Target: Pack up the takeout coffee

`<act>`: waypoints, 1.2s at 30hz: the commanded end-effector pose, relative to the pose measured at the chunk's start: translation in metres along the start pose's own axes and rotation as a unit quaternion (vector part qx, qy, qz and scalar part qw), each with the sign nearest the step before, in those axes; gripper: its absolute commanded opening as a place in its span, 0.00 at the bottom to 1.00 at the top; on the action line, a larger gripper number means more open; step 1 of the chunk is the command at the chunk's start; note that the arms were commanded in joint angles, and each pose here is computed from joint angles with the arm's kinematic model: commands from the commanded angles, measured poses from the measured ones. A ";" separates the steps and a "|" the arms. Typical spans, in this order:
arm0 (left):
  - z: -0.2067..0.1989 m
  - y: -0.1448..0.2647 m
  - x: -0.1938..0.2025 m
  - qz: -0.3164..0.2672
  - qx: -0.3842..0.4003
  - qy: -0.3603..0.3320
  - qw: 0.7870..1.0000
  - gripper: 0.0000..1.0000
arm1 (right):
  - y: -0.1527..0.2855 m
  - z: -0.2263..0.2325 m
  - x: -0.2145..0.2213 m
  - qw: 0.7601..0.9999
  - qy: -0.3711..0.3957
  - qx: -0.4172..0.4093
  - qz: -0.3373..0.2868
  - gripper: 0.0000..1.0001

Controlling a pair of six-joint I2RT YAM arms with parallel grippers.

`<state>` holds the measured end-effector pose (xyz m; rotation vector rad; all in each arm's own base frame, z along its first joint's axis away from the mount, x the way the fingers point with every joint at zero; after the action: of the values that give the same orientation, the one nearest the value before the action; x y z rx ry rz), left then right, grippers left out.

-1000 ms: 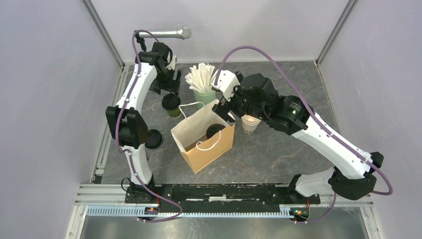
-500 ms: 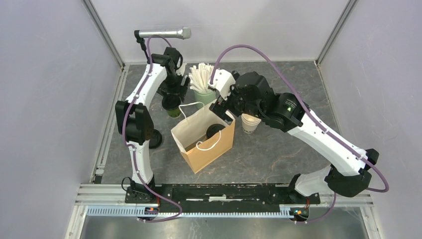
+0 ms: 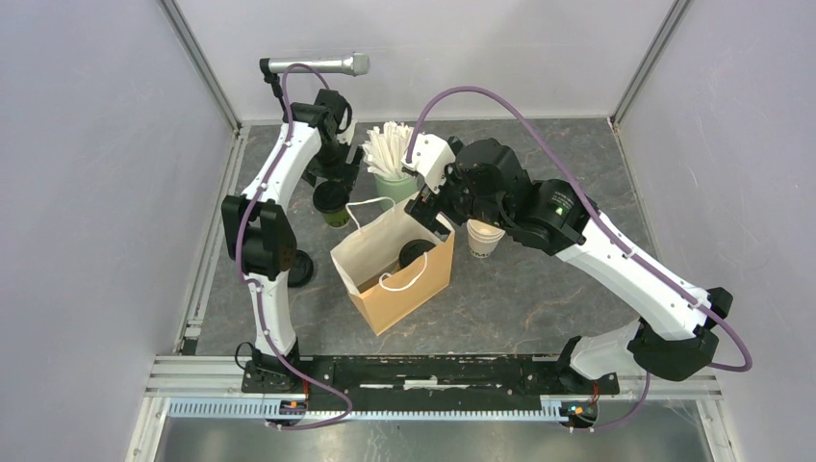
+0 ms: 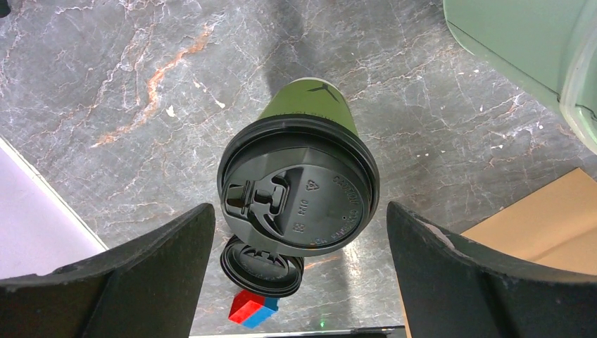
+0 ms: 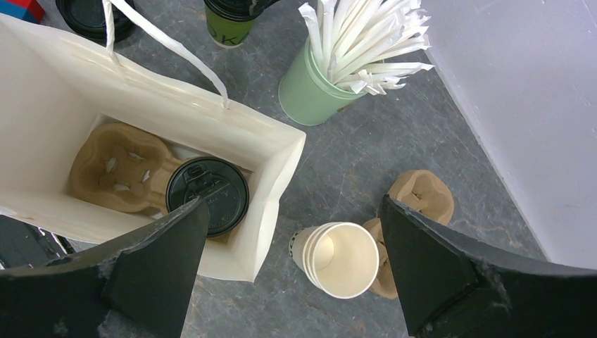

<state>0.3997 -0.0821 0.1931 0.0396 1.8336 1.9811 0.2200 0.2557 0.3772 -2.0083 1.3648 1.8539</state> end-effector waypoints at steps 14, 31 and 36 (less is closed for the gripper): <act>0.012 0.005 0.002 -0.009 -0.010 -0.038 0.999 0.97 | 0.008 -0.008 -0.016 0.999 -0.005 0.016 -0.031 0.98; 0.009 0.003 0.009 -0.003 0.006 -0.038 0.999 0.95 | 0.005 -0.006 -0.013 1.000 -0.007 0.015 -0.026 0.98; 0.007 0.004 0.014 0.000 0.015 -0.038 0.999 0.92 | 0.005 -0.007 -0.012 1.000 -0.005 0.015 -0.024 0.98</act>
<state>0.3923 -0.0746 0.1806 0.1243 1.8423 1.9658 0.2207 0.2550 0.3781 -2.0047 1.3691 1.8452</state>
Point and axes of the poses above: each gripper's point midway between its finger pads, its own y axis back along the fingers, its own z axis along the line the jaws close on, x = y × z, the point moved 5 cm from there along y, back along the fingers, and after that the axes turned 4 degrees about -y, right-handed, at the moved point
